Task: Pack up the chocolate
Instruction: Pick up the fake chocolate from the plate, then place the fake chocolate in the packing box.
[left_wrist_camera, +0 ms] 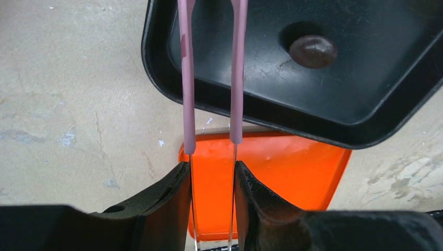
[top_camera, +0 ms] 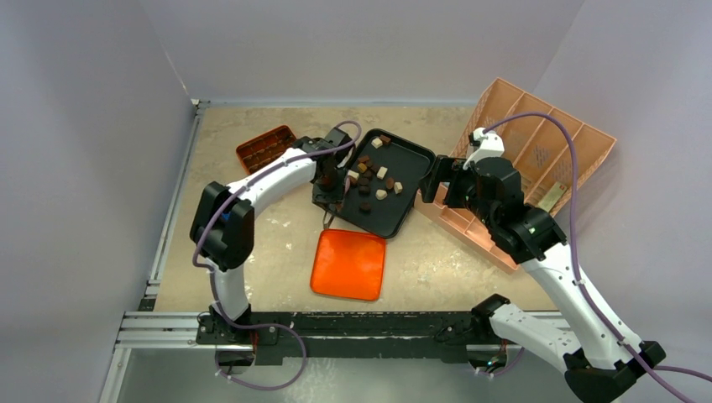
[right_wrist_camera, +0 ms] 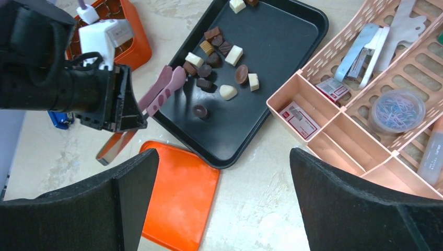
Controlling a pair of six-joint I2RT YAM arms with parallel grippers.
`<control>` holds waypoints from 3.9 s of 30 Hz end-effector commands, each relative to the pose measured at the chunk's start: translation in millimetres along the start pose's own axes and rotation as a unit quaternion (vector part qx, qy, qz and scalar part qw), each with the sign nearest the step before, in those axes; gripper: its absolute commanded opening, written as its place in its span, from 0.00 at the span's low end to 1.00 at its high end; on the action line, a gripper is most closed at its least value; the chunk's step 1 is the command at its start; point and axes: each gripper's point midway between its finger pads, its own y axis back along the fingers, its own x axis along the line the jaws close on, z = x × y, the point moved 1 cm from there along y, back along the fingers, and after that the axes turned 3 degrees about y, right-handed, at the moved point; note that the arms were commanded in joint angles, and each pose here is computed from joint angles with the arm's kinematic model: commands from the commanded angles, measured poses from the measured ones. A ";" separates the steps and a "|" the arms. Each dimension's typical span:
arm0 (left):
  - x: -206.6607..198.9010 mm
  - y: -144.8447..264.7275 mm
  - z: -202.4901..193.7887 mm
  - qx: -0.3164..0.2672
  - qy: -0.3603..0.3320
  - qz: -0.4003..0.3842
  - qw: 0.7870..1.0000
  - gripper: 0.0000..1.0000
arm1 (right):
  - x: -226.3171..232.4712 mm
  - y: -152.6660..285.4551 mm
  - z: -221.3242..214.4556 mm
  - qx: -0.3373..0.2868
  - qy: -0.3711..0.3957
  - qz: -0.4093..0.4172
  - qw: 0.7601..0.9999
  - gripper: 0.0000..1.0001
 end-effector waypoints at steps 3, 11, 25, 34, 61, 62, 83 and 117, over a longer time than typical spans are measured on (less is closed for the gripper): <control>-11.5 -8.6 21.6 -0.021 -0.006 -0.013 1.000 0.33 | 4.9 2.1 11.1 -0.023 -0.002 0.010 1.000 0.97; -15.4 -18.3 24.2 -0.015 -0.009 -0.016 1.000 0.30 | 4.7 1.3 10.2 -0.021 -0.001 0.009 1.000 0.97; -16.7 21.7 15.8 -0.034 0.002 -0.034 0.999 0.22 | 6.3 -0.5 10.5 -0.021 -0.001 0.012 1.000 0.97; -19.6 44.1 20.3 -0.056 0.012 -0.049 0.997 0.21 | 6.6 1.8 10.8 -0.022 -0.004 0.014 1.000 0.97; 90.6 107.7 101.6 -0.158 0.133 0.033 0.978 0.19 | 10.3 9.9 20.9 -0.023 0.011 0.022 0.999 0.97; 101.2 108.8 106.4 -0.162 0.144 0.042 0.975 0.19 | 9.9 9.8 21.9 -0.024 0.012 0.020 0.999 0.97; 172.3 37.1 136.9 -0.131 0.216 0.076 0.965 0.21 | 11.3 4.5 26.6 -0.024 0.010 0.014 1.000 0.97; 150.6 70.6 129.3 -0.125 0.177 0.020 0.976 0.30 | 4.8 14.1 23.0 -0.029 0.008 0.008 1.000 0.97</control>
